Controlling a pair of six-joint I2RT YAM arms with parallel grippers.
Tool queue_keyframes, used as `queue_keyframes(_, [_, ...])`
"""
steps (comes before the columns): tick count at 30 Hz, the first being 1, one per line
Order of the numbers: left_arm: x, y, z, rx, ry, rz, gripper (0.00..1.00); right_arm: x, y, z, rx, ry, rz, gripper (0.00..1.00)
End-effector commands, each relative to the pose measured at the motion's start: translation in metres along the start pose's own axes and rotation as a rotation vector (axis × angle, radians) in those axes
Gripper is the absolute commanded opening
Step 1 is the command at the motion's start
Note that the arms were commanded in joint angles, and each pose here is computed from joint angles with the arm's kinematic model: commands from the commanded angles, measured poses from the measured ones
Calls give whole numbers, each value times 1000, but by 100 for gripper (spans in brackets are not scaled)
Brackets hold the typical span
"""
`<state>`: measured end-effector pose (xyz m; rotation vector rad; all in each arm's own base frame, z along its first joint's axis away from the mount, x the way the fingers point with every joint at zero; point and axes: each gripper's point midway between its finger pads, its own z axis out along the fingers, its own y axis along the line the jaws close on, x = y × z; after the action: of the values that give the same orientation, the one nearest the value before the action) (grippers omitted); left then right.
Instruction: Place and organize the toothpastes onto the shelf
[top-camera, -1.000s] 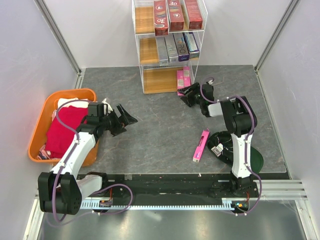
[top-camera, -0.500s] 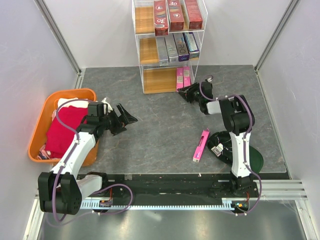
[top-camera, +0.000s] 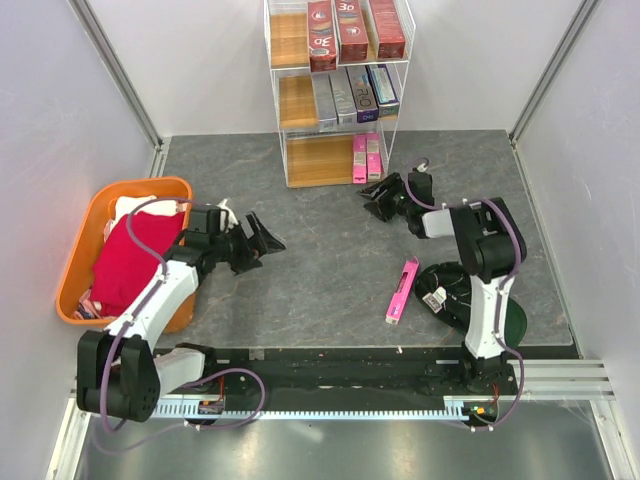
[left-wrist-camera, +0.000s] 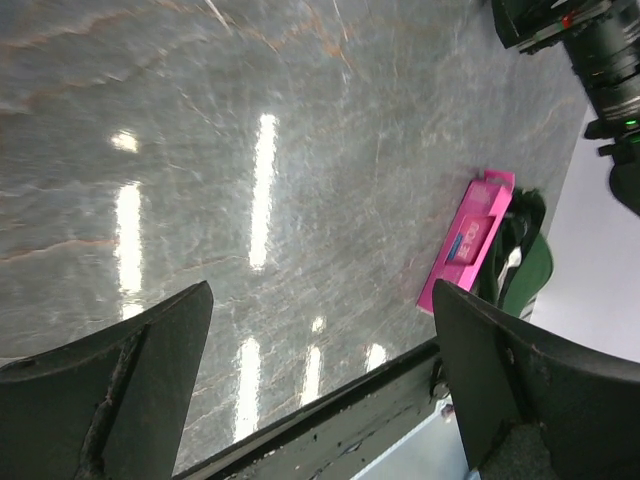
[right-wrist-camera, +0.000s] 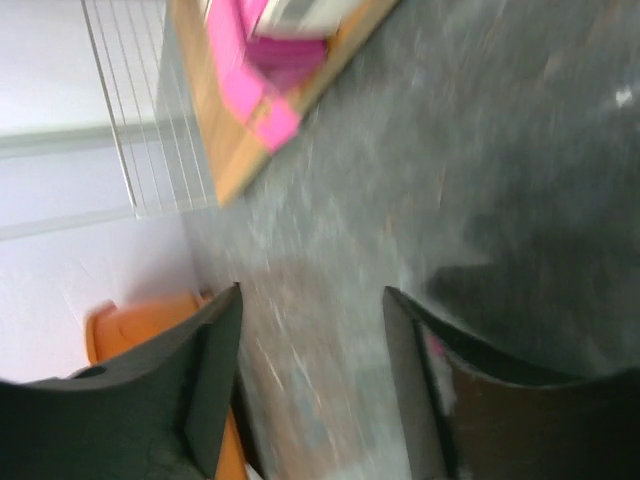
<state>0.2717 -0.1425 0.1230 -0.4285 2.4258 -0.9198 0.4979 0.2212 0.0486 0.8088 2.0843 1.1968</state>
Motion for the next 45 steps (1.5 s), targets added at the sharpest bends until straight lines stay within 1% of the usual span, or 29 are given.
queue_keyframes(1, [3,-30,14,38,14,135,98,4,34,-44,-42,8,-154,70])
queue_keyframes(2, [6,-35,17,40,25,148,98,4,35,-51,-35,-2,-170,73])
queue_keyframes(3, [11,-36,25,30,49,158,98,7,25,-60,4,0,-194,79])
queue_keyframes(4, [17,-48,30,41,60,190,98,4,40,-73,-14,-20,-220,82])
queue_keyframes(5, [21,-53,34,41,70,206,98,0,41,-79,-1,-42,-235,85])
queue_keyframes(6, [27,-53,44,25,96,217,98,3,34,-87,36,-37,-248,91])
queue_keyframes(7, [34,-66,49,31,104,255,98,-1,48,-99,19,-62,-295,93])
queue_keyframes(9, [42,-76,59,25,121,288,98,-5,45,-112,72,-89,-327,98])
queue_keyframes(10, [51,-84,71,17,145,316,98,-11,59,-125,53,-123,-373,98])
queue_keyframes(12, [59,-93,83,10,161,348,98,-17,68,-143,67,-170,-397,98])
queue_keyframes(13, [71,-102,96,11,194,376,98,-20,71,-148,72,-186,-422,98])
queue_keyframes(15, [82,-110,110,10,222,402,98,-25,81,-164,73,-221,-439,98])
queue_keyframes(16, [89,-130,115,39,226,434,97,-25,84,-168,72,-229,-445,98])
queue_keyframes(17, [99,-124,131,11,259,444,97,-27,87,-173,71,-240,-453,98])
queue_keyframes(18, [105,-130,136,14,267,461,97,-28,95,-182,59,-254,-457,98])
queue_keyframes(19, [113,-152,139,51,275,485,97,-29,98,-186,54,-264,-458,98])
queue_keyframes(20, [123,-149,151,37,302,494,97,-30,102,-190,50,-273,-464,98])
queue_keyframes(21, [131,-168,154,68,300,519,97,-30,108,-197,42,-284,-468,98])
queue_keyframes(23, [142,-170,167,48,314,540,96,-32,115,-208,39,-307,-476,98])
queue_keyframes(24, [149,-184,169,71,314,559,95,-35,118,-212,36,-324,-480,98])
queue_keyframes(26, [156,-185,178,60,313,581,94,-37,125,-222,29,-344,-490,98])
queue_keyframes(28, [160,-195,180,68,302,600,91,-39,128,-227,26,-359,-493,98])
queue_keyframes(29, [160,-192,187,46,292,596,90,-39,130,-230,26,-363,-496,98])
queue_keyframes(32, [162,-198,194,42,272,599,85,-41,134,-236,19,-375,-498,98])
queue_keyframes(36, [168,-203,212,45,282,600,80,-43,134,-241,25,-389,-497,98])
queue_keyframes(41, [177,-206,228,46,299,595,79,-45,131,-244,33,-396,-494,98])
queue_keyframes(45, [183,-205,239,42,305,592,76,-47,129,-245,39,-400,-492,98])
